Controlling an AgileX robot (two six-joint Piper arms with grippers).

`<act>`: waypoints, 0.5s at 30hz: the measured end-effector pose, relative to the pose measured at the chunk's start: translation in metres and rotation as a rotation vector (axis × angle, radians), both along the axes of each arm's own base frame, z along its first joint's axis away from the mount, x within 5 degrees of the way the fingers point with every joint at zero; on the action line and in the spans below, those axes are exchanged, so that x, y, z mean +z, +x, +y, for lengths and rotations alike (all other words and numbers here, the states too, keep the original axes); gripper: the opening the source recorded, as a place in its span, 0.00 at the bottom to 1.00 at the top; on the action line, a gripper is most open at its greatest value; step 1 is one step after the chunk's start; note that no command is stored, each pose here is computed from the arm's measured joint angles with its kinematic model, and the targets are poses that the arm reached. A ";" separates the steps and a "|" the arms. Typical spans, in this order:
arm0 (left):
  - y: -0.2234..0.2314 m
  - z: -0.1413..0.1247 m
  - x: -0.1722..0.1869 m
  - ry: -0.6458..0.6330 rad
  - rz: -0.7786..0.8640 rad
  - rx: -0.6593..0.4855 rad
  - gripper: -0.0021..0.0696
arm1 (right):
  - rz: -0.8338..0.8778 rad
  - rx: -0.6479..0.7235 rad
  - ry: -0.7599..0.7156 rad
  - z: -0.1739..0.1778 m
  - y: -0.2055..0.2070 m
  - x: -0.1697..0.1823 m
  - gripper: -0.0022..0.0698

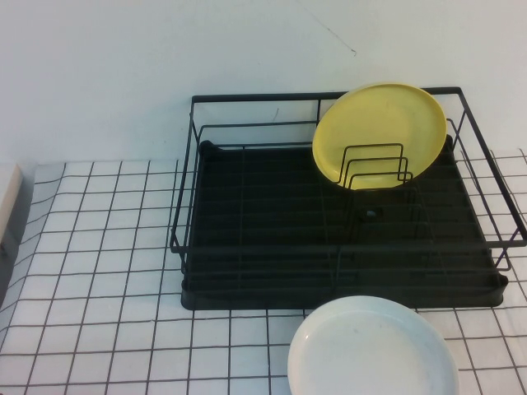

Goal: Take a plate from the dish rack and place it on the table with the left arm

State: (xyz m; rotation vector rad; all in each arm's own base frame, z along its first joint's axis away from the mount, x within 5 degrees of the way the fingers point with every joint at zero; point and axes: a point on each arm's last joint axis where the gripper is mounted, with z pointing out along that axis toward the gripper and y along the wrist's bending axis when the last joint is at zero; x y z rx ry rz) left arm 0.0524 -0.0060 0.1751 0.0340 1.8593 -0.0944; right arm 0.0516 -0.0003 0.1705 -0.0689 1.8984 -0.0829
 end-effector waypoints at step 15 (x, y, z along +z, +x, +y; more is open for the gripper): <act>0.000 0.000 0.000 0.005 0.000 0.001 0.03 | 0.000 0.000 0.002 0.000 0.000 0.000 0.03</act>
